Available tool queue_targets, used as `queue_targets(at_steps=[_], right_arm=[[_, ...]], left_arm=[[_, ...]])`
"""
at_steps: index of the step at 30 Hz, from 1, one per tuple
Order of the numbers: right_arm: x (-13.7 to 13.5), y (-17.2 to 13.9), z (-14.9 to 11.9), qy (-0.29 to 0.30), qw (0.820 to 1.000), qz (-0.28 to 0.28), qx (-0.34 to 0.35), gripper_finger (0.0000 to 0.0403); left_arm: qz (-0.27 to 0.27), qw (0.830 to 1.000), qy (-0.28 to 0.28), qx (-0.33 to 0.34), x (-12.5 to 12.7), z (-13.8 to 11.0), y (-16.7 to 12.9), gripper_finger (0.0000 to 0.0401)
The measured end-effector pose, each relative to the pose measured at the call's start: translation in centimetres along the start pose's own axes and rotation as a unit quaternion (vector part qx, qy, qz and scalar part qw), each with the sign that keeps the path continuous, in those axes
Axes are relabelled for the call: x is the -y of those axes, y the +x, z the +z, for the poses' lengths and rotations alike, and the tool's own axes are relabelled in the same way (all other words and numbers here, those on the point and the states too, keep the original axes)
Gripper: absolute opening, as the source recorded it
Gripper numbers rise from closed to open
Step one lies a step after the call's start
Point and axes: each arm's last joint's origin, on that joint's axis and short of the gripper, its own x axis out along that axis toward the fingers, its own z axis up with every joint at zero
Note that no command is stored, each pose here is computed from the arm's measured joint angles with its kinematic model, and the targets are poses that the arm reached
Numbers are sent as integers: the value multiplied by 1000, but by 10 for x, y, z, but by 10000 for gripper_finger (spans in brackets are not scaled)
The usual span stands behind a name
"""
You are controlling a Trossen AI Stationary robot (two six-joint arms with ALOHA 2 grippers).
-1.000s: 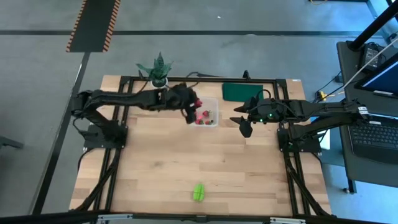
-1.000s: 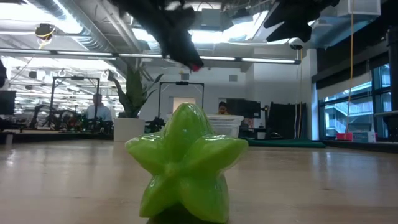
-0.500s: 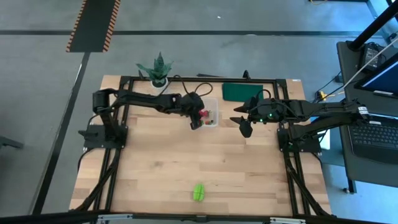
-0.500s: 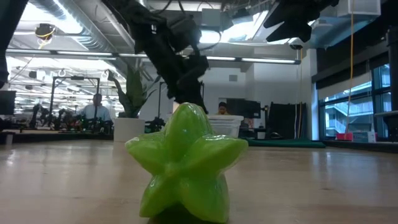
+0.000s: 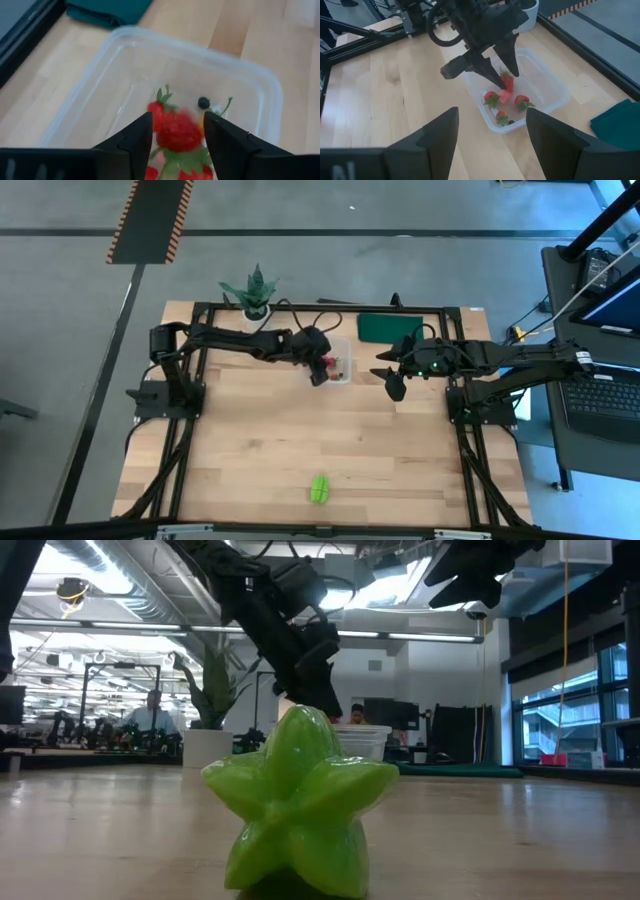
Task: Pick and placing Produce into tupperware
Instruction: Put the strawberry into the transparent container, then put the starfruit into the transparent container
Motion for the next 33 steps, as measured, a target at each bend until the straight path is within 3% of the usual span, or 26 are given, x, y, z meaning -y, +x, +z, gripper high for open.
queue_targets(at_steps=[10,15,19,24,28,33], right_arm=[[0,0,0,1,1000,0,0,234],[0,0,0,0,1000,-1,-2,234],[0,0,-2,-5,1000,-1,-9,234],[-1,-1,-3,-18,1000,2,-11,234],[-1,-1,-2,-19,1000,3,-9,234],[-2,-1,-1,-26,1000,5,-4,234]], left_arm=[[-2,1000,11,23,2,18,-6,207],[-28,997,25,65,10,51,-45,216],[-67,991,61,94,30,69,-92,213],[-126,981,94,117,59,68,-142,216],[-175,968,123,128,89,61,-160,232],[-197,959,164,124,119,49,-163,274]])
